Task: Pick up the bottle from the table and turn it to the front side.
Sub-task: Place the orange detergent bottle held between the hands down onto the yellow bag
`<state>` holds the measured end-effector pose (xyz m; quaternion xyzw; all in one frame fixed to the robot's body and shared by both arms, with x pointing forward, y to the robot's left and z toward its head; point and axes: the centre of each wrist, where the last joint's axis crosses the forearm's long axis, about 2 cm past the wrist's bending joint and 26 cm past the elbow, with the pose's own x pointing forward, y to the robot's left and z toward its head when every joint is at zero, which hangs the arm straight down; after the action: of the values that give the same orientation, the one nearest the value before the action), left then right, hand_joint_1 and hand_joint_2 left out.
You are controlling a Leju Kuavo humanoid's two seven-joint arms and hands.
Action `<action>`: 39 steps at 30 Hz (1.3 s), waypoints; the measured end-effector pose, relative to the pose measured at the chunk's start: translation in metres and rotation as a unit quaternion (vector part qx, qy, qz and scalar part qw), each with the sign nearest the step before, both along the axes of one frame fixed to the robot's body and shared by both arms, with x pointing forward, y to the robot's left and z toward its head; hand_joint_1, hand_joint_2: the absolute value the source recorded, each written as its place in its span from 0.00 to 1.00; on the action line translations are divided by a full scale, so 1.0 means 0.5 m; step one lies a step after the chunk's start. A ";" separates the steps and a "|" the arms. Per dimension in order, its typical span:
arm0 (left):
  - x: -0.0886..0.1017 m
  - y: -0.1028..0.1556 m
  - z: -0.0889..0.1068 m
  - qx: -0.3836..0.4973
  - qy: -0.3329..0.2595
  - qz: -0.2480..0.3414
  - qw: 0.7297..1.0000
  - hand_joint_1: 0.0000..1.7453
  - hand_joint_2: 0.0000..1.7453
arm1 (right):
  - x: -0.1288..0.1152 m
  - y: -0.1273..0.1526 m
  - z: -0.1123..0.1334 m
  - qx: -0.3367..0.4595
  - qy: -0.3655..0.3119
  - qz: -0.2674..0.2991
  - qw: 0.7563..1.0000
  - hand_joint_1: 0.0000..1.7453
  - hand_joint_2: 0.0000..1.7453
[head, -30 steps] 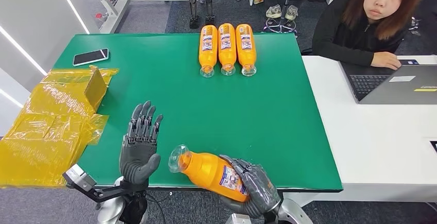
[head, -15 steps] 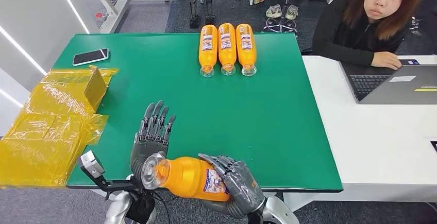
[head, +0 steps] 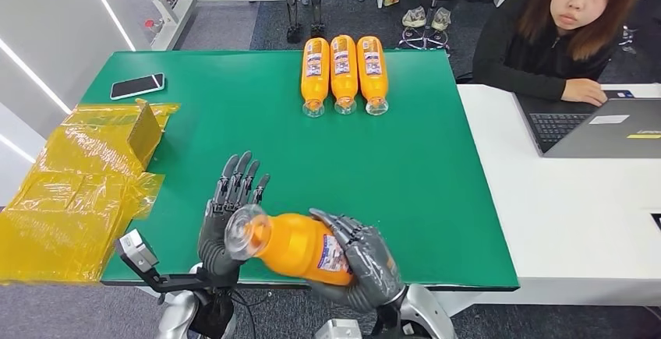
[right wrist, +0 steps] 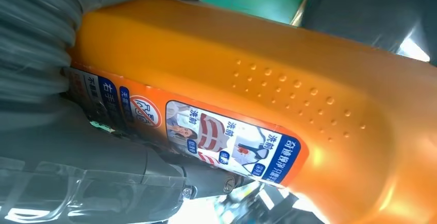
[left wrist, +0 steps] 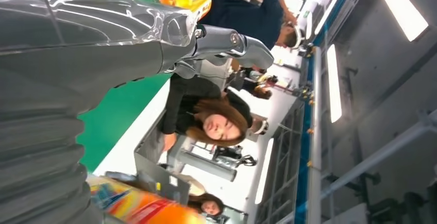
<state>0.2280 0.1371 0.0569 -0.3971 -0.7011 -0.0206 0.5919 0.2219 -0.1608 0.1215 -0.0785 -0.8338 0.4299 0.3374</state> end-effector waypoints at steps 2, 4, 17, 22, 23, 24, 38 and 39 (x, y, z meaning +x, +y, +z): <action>0.000 0.001 0.002 0.000 -0.002 0.002 1.000 0.00 1.00 | -0.002 -0.023 -0.001 0.010 -0.004 -0.026 1.000 1.00 1.00; -0.001 0.001 0.004 0.000 -0.003 0.004 1.000 0.00 1.00 | -0.005 -0.046 -0.001 0.020 -0.010 -0.053 0.998 1.00 1.00; -0.021 0.003 0.011 -0.003 -0.008 0.008 1.000 0.00 1.00 | -0.047 -0.121 -0.002 0.032 -0.016 -0.131 0.991 1.00 1.00; -0.030 -0.004 0.024 -0.019 -0.010 -0.017 1.000 0.00 1.00 | -0.061 -0.100 -0.007 0.022 -0.010 -0.112 0.993 1.00 1.00; -0.033 -0.008 0.028 -0.026 -0.010 -0.025 0.999 0.00 1.00 | -0.062 -0.094 -0.007 0.026 -0.009 -0.107 0.994 1.00 1.00; -0.037 -0.012 0.033 -0.032 -0.010 -0.033 0.999 0.00 1.00 | -0.062 -0.088 -0.006 0.029 -0.007 -0.101 0.994 1.00 1.00; -0.044 -0.041 0.055 -0.045 -0.022 -0.072 0.996 0.00 1.00 | -0.043 -0.019 -0.004 0.053 0.011 -0.045 0.998 1.00 1.00; -0.041 -0.042 0.057 -0.045 -0.024 -0.073 0.996 0.00 1.00 | -0.040 -0.015 -0.004 0.053 0.011 -0.043 0.998 1.00 1.00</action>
<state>0.2074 0.1161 0.0854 -0.4729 -0.6845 -0.0414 0.5533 0.2021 -0.1684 0.1193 -0.0911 -0.8475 0.3709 0.3685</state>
